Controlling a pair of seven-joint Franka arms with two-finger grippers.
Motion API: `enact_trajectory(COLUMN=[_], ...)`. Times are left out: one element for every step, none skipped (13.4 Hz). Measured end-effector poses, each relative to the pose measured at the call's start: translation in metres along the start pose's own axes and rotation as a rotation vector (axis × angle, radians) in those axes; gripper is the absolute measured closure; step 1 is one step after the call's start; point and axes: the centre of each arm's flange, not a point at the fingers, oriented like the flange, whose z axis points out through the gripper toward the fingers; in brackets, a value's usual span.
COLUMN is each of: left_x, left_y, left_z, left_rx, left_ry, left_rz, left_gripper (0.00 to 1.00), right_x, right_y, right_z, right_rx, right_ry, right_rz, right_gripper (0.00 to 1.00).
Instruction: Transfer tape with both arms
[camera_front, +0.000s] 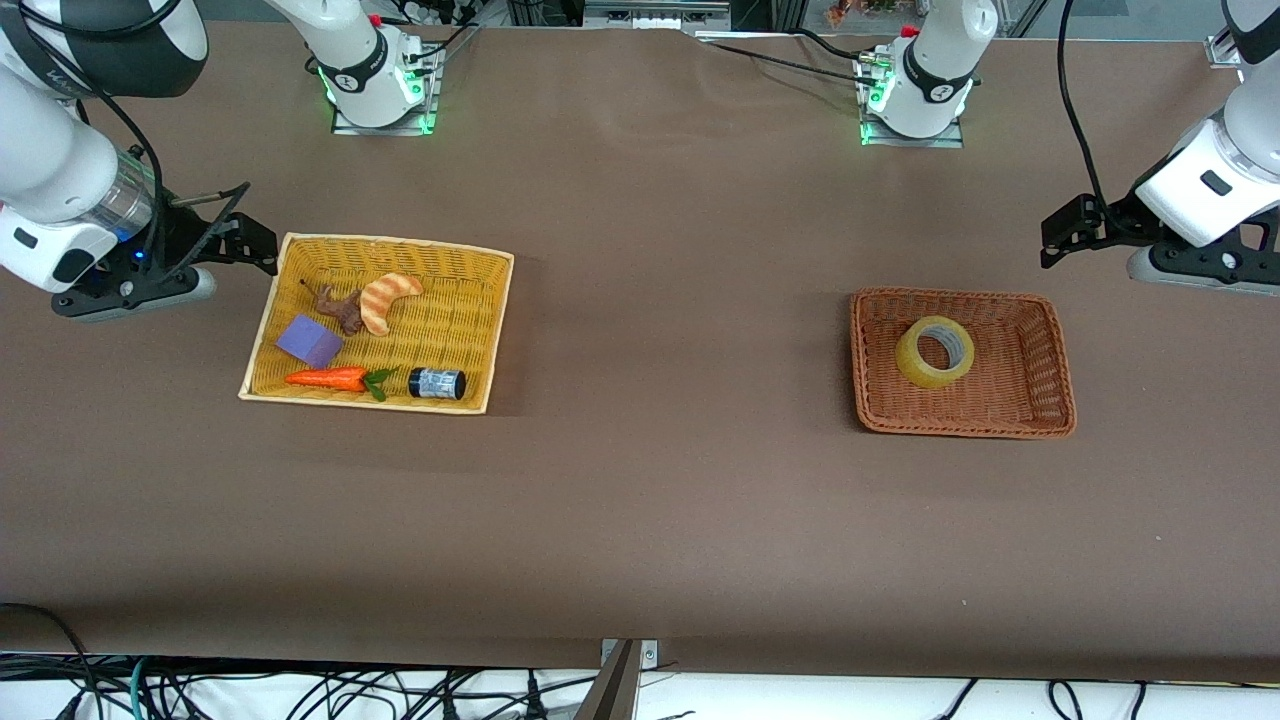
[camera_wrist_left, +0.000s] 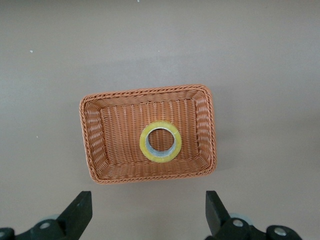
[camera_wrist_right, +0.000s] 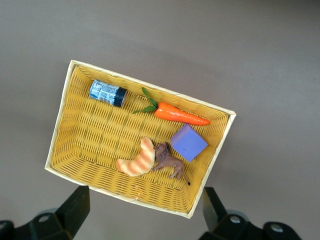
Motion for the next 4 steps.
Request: enact_trajectory(left_x=[-0.001, -0.001, -0.002, -0.002], left_y=[-0.001, -0.001, -0.001, -0.002], left_z=[0.001, 0.001, 0.002, 0.002], left_rx=[0.0, -0.001, -0.001, -0.001], left_ry=[-0.006, -0.013, -0.017, -0.02], left_rz=[-0.001, -0.001, -0.002, -0.003], left_gripper=[0.0, 0.0, 0.0, 0.0], right_x=[-0.001, -0.003, -0.006, -0.01], right_y=[0.0, 0.0, 0.0, -0.001], right_z=[-0.001, -0.004, -0.009, -0.013], right_rx=[0.0, 0.001, 0.002, 0.004], right_ry=[-0.003, -0.008, -0.018, -0.03], right_rz=[0.0, 0.0, 0.0, 0.0], right_gripper=[0.0, 0.0, 0.0, 0.0])
